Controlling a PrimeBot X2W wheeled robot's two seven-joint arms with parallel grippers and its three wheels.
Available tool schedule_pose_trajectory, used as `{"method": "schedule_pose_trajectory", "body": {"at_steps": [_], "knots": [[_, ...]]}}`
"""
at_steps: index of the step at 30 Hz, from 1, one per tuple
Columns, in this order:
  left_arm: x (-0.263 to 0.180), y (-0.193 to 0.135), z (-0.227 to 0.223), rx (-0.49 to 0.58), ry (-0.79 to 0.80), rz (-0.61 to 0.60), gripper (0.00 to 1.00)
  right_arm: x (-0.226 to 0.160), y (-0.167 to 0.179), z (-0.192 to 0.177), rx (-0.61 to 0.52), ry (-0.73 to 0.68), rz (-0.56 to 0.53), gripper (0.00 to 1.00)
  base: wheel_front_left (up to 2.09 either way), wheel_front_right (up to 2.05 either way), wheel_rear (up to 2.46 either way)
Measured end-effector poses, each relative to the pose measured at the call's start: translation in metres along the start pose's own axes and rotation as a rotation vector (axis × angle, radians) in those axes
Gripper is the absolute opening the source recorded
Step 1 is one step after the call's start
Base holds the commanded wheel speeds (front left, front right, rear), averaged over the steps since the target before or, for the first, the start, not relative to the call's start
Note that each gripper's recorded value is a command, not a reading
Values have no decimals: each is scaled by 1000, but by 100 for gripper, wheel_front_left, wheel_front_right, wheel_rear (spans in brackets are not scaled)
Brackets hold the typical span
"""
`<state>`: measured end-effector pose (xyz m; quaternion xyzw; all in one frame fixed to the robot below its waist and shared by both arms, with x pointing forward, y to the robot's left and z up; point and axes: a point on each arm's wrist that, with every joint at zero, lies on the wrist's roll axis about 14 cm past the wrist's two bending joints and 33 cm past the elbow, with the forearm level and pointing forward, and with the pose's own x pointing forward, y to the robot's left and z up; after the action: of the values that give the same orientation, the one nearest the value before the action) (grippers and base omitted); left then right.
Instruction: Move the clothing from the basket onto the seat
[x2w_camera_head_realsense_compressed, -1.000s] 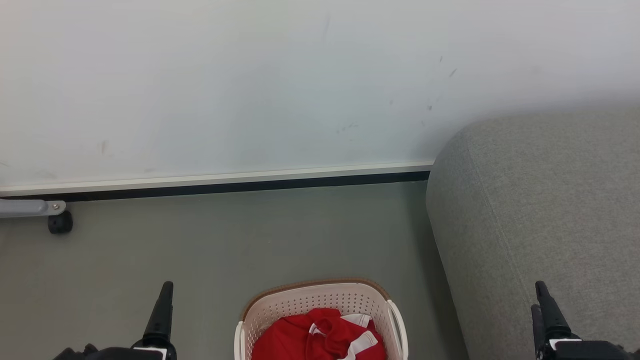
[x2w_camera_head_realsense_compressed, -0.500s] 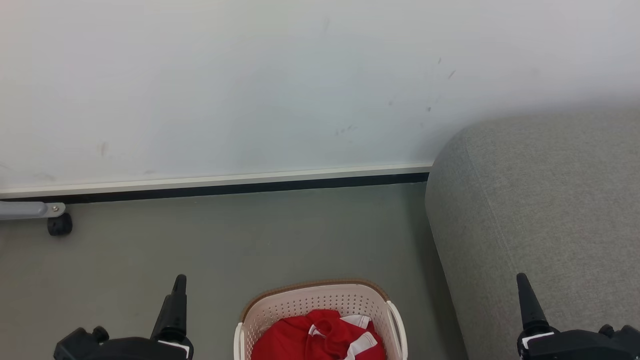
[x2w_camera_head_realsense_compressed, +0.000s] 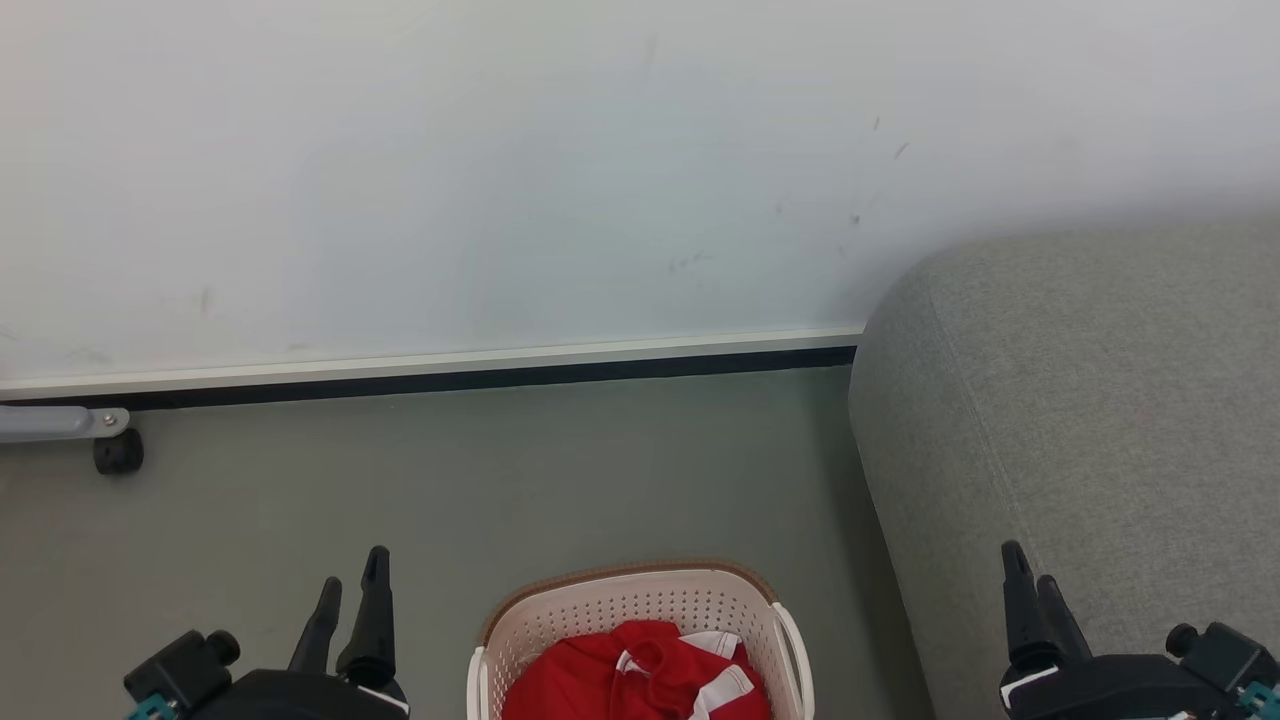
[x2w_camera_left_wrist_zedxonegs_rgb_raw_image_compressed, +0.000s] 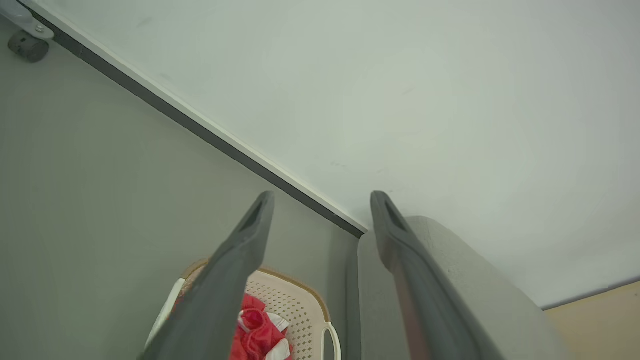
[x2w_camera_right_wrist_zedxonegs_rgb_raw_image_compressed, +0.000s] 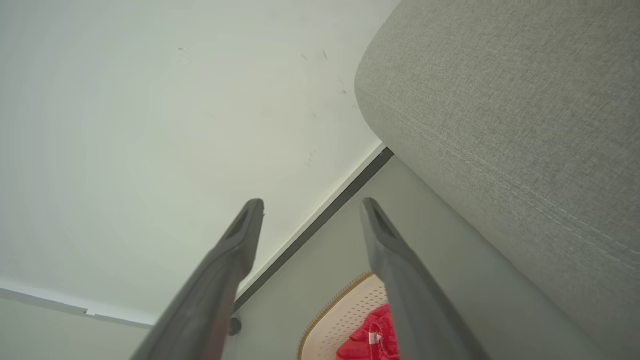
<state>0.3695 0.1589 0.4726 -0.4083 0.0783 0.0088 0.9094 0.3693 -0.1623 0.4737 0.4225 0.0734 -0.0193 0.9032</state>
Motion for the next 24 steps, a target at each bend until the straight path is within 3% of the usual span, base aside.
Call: {"method": "schedule_pose_trajectory", "body": {"at_steps": [24], "knots": [[-7,3,4,385,-61,11,100,-3,18,-6,-376,-41,59,100,0,0,0]]}}
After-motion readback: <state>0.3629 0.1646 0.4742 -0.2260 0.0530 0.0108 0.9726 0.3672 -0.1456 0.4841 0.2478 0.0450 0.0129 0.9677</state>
